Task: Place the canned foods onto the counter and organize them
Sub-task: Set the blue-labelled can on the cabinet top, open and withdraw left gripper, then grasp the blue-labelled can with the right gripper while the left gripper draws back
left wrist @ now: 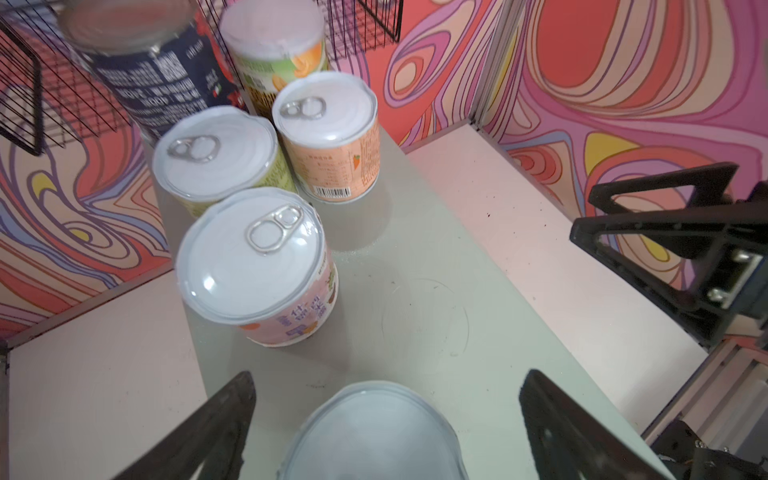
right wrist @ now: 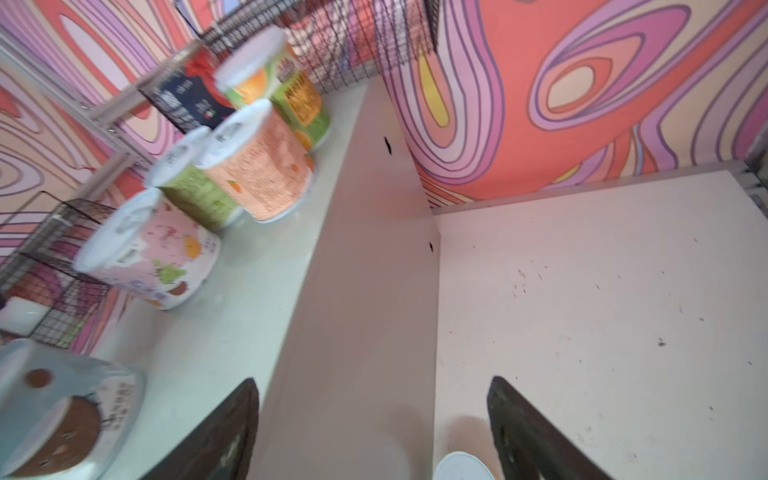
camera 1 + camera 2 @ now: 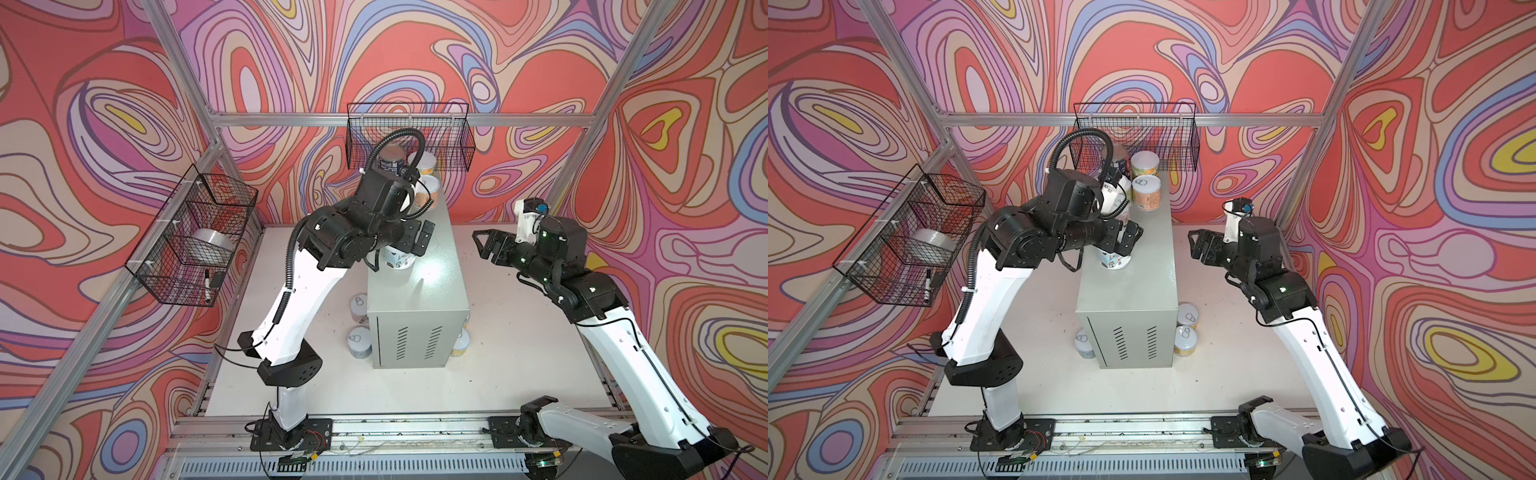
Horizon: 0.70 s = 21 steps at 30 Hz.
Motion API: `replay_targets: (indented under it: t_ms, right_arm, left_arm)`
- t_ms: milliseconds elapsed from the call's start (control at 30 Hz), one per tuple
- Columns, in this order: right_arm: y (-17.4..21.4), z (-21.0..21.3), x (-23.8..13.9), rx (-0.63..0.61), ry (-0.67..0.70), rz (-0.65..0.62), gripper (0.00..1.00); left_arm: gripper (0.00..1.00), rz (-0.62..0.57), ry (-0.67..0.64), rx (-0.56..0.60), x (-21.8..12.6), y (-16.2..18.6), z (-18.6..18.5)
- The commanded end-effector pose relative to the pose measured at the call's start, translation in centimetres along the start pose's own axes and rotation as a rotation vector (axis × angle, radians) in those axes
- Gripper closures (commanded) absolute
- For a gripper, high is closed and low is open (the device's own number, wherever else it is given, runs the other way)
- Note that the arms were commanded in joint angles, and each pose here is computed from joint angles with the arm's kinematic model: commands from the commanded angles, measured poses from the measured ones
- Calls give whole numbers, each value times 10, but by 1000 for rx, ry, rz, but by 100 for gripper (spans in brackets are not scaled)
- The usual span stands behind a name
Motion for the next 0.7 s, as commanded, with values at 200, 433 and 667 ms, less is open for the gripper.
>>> replay_targets:
  t_ms: [200, 433, 667]
  right_arm:
    - [-21, 53, -25, -127, -241, -107, 8]
    - [-12, 108, -18, -268, -339, -92, 7]
    - [2, 155, -2, -424, -334, -65, 7]
  left_arm:
    - [1, -239, -182, -95, -78, 8, 66]
    - [2, -216, -199, -315, -78, 59, 118]
    - [2, -167, -173, -371, -60, 78, 132]
Point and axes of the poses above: each gripper's point midway between its finger pads, its own x axis out along the fingers, its own z axis along the line the jaws close on, y = z × x, the point moved 10 cm from there along -x, back along the fingers, and after that the axes turned 11 degrees about -x, right-handed, at the moved point
